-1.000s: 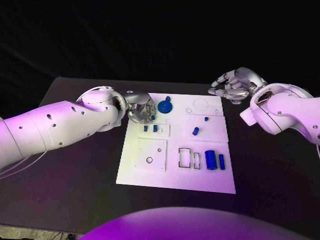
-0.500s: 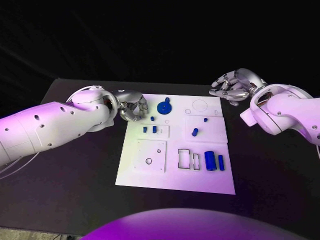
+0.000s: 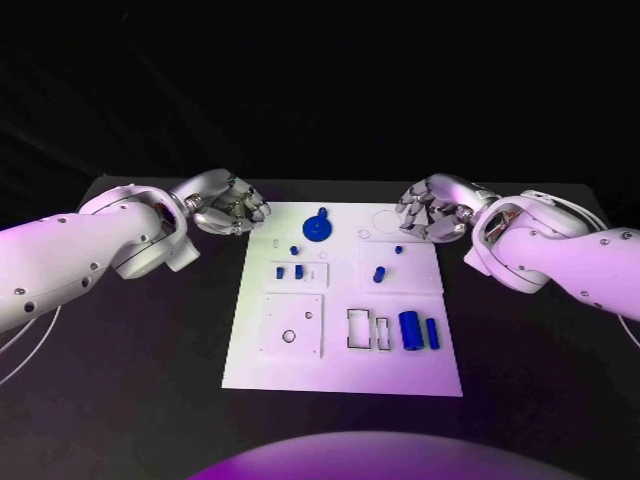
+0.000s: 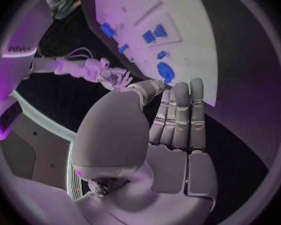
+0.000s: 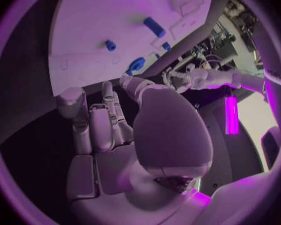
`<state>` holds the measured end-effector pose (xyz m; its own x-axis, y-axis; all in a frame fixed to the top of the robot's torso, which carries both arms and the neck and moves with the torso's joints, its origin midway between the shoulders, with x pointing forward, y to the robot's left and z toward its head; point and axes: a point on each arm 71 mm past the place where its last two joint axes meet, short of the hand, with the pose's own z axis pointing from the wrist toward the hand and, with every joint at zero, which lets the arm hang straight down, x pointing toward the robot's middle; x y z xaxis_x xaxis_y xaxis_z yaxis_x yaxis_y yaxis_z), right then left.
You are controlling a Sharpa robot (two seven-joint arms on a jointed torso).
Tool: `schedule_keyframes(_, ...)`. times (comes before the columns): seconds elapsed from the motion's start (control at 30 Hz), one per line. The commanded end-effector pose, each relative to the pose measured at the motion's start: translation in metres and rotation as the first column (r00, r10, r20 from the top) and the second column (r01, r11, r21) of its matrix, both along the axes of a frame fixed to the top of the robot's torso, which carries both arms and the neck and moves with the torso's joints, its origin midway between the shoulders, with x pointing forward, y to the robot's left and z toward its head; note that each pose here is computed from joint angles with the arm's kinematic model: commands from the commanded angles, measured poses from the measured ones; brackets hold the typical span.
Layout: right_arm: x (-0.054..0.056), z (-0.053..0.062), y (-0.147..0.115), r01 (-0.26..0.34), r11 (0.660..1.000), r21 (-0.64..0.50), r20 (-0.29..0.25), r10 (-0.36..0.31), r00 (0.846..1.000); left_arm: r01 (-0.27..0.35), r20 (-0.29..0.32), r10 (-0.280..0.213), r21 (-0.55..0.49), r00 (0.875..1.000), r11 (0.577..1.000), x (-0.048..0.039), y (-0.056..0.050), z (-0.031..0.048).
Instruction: Assemble the parts on the task board
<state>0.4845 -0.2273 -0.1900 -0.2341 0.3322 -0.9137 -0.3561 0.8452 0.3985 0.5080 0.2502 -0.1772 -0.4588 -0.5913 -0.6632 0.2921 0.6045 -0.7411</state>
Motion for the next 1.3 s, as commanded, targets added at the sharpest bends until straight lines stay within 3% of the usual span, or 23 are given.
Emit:
schedule_keyframes(0.03,-0.005,-0.005,0.009,-0.123,0.961,-0.247,0.093,0.150,0.984,-0.106,-0.057,0.090,-0.447,0.994,0.888,-0.0022,0.004,0.0163)
schedule_keyframes(0.2,-0.009,-0.012,0.012,-0.147,0.934,-0.327,0.086,0.184,0.979,-0.143,-0.107,0.099,-0.591,0.989,0.794,-0.0103,0.001,0.0206)
schedule_keyframes(0.33,-0.010,-0.015,0.013,-0.151,0.926,-0.345,0.070,0.186,0.980,-0.152,-0.122,0.096,-0.633,0.988,0.759,-0.0139,-0.001,0.0217)
schedule_keyframes(0.67,-0.013,-0.021,0.016,-0.149,0.928,-0.342,0.053,0.177,0.983,-0.168,-0.132,0.107,-0.651,0.985,0.740,-0.0141,0.002,0.0212)
schedule_keyframes(1.3,-0.013,-0.031,0.022,-0.137,0.936,-0.325,0.034,0.157,0.987,-0.175,-0.132,0.118,-0.630,0.984,0.756,-0.0132,0.003,0.0199)
